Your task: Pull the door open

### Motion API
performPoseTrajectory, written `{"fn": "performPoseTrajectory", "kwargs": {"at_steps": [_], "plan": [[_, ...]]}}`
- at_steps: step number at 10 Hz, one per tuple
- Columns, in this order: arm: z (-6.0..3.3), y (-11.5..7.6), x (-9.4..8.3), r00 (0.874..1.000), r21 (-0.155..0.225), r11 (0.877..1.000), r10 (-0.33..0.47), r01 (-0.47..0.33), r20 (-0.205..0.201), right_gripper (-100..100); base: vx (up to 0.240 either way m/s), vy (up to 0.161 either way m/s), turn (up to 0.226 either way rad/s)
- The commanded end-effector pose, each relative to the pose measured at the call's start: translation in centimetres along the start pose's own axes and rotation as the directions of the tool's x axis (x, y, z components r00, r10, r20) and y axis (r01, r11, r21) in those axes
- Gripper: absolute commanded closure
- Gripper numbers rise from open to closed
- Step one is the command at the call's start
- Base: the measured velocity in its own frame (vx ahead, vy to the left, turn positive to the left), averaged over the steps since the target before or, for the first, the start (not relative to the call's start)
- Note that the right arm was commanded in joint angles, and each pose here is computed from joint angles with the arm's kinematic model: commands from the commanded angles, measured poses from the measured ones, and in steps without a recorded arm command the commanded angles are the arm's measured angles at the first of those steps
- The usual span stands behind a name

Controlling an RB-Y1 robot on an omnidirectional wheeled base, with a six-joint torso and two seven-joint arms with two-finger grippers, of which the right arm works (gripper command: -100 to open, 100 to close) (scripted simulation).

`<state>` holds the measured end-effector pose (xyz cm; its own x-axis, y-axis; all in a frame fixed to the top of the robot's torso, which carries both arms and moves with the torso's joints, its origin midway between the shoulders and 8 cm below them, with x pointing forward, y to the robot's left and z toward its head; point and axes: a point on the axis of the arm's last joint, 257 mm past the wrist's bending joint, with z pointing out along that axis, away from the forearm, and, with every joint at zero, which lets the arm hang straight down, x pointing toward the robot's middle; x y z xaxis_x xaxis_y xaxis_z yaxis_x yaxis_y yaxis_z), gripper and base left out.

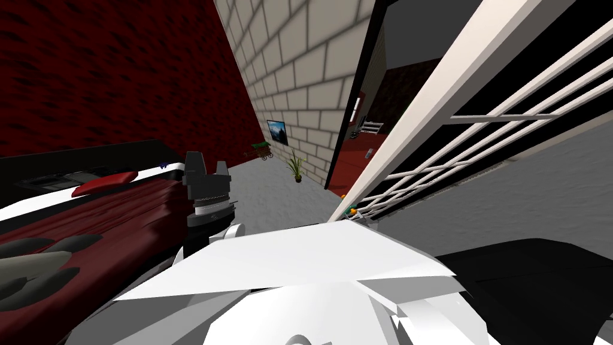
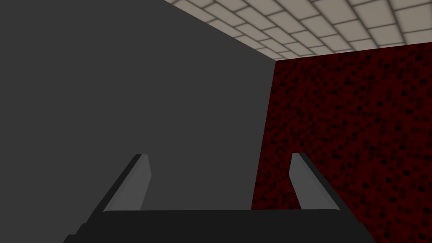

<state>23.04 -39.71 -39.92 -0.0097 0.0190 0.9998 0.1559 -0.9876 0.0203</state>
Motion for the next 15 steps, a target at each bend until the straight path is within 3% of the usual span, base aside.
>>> {"fn": "performPoseTrajectory", "kwargs": {"at_steps": [1, 5, 8, 9, 11, 15], "plan": [[0.04, -2.9, -0.7, 0.999, 0.035, 0.999, 0.039, -0.039, 0.003, 100, 0.013, -0.003, -0.014], [-0.31, -2.7, -1.0, 0.999, 0.031, 0.999, 0.033, -0.033, 0.016, 100, -0.001, 0.001, 0.011], [0.04, -2.9, -0.7, 0.999, 0.035, 0.999, 0.039, -0.039, 0.003, 100, -0.001, 0.002, -0.006], [0.49, -0.5, 0.1, 1.0, 0.019, 1.0, 0.003, -0.003, -0.002, 100, 0.066, 0.082, -0.018], [1.18, -1.1, 0.1, 1.0, 0.038, 0.999, 0.008, -0.008, -0.003, 100, 0.08, 0.077, -0.004], [1.41, -1.2, 0.3, 1.0, 0.041, 0.999, 0.012, -0.011, -0.011, 100, 0.007, 0.012, 0.006]]}}
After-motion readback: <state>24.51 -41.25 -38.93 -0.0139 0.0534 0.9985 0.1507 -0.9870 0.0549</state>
